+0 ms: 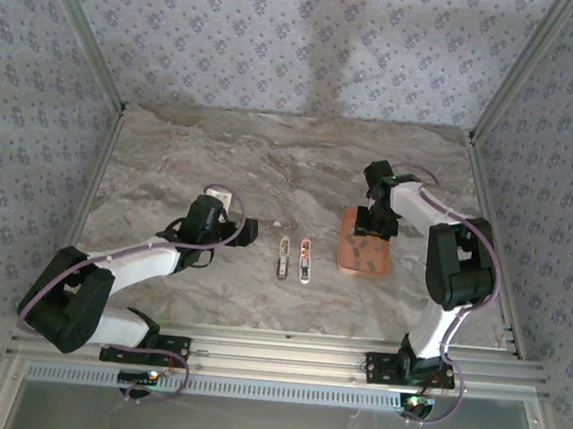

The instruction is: Load the staples into the stapler

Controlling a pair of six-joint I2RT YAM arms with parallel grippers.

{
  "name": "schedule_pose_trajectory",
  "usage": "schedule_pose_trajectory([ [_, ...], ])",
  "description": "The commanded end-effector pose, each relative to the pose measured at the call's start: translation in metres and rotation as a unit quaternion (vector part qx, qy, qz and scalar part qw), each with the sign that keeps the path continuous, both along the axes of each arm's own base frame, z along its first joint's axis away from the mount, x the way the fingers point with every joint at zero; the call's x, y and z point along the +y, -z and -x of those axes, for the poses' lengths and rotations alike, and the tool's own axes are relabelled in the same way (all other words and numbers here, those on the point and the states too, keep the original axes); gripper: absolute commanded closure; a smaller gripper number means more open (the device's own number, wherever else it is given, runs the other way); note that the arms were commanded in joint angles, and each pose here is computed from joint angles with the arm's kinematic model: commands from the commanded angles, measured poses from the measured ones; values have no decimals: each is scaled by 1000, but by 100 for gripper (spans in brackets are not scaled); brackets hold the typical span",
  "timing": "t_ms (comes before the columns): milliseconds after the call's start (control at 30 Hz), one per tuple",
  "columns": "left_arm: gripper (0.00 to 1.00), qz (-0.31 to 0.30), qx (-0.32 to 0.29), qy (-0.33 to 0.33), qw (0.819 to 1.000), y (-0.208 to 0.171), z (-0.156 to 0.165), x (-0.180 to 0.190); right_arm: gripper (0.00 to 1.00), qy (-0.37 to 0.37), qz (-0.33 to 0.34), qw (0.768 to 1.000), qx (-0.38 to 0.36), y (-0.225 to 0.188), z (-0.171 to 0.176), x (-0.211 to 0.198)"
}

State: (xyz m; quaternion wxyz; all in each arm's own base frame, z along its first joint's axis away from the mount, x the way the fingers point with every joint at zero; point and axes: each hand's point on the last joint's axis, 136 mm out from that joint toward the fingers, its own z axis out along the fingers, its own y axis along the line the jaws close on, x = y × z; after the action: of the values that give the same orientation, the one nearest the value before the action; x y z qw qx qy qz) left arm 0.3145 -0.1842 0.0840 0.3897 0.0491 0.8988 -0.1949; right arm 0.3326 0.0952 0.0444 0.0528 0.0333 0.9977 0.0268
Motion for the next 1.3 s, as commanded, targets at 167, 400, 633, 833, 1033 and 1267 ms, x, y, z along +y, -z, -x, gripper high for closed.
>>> schedule_pose_trajectory([
  [167, 3, 8, -14, 2, 1000, -10, -8, -4, 61, 11, -11, 999, 29, 14, 1, 9],
  [400, 3, 9, -15, 5, 1000, -12, -9, -5, 66, 11, -12, 999, 39, 22, 0, 11],
  [633, 3, 7, -15, 6, 1000, -11, -9, -6, 73, 8, -6, 999, 41, 26, 0, 11],
  [833, 3, 6, -15, 5, 1000, -9, -9, -5, 76, 3, 14, 999, 35, 24, 0, 5],
  [1033, 3, 4, -14, 3, 1000, -8, -7, -3, 71, 2, 12, 1000, 27, 23, -2, 7],
  [1267, 3, 4, -17, 3, 1000, -10, -6, -1, 69, -4, 42, 998, 45, 31, 6, 4],
])
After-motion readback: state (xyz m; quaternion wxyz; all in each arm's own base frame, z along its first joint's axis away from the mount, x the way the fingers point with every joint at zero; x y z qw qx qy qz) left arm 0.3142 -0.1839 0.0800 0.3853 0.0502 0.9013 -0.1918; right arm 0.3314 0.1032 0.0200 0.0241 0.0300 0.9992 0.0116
